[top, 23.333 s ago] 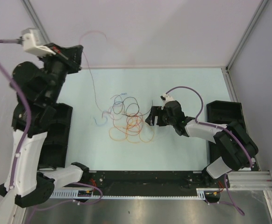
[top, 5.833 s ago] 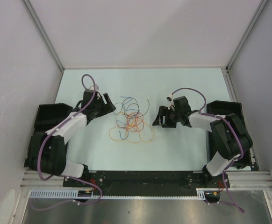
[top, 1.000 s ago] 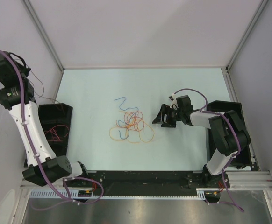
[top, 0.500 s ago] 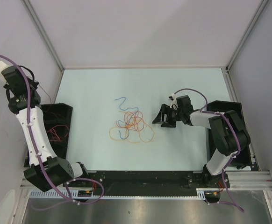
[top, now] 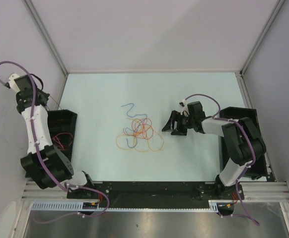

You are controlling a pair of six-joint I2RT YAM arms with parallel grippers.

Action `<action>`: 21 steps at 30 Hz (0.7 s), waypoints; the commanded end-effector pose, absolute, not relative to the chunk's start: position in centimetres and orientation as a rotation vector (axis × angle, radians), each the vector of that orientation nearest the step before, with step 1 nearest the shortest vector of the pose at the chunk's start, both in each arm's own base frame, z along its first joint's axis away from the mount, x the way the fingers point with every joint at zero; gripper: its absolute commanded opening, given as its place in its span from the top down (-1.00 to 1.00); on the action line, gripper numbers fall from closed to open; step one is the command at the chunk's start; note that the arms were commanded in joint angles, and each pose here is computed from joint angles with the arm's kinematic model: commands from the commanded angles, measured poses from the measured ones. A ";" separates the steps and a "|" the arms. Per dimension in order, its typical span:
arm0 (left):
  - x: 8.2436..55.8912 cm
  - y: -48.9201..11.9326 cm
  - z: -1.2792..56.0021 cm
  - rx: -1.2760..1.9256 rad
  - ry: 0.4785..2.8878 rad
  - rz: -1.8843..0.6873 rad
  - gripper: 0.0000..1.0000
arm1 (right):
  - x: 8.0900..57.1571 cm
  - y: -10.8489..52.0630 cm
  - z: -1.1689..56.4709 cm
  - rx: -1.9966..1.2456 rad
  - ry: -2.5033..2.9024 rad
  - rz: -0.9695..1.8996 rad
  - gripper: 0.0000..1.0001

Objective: Untangle the cables

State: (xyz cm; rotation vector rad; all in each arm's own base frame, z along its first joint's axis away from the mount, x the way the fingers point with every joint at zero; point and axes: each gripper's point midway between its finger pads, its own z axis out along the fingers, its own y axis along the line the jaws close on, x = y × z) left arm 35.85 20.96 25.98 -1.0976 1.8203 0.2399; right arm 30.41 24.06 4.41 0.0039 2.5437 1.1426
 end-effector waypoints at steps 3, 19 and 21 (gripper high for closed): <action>36.7 21.9 21.0 -1.259 1.848 0.141 0.99 | 30.4 23.4 2.8 0.019 2.588 1.078 -0.58; 32.5 25.6 11.4 -1.732 1.834 0.144 1.00 | 30.4 23.4 2.8 0.011 2.587 1.086 -0.58; 32.6 25.4 9.6 -1.772 1.878 0.096 0.99 | 30.3 23.4 2.8 0.010 2.588 1.089 -0.58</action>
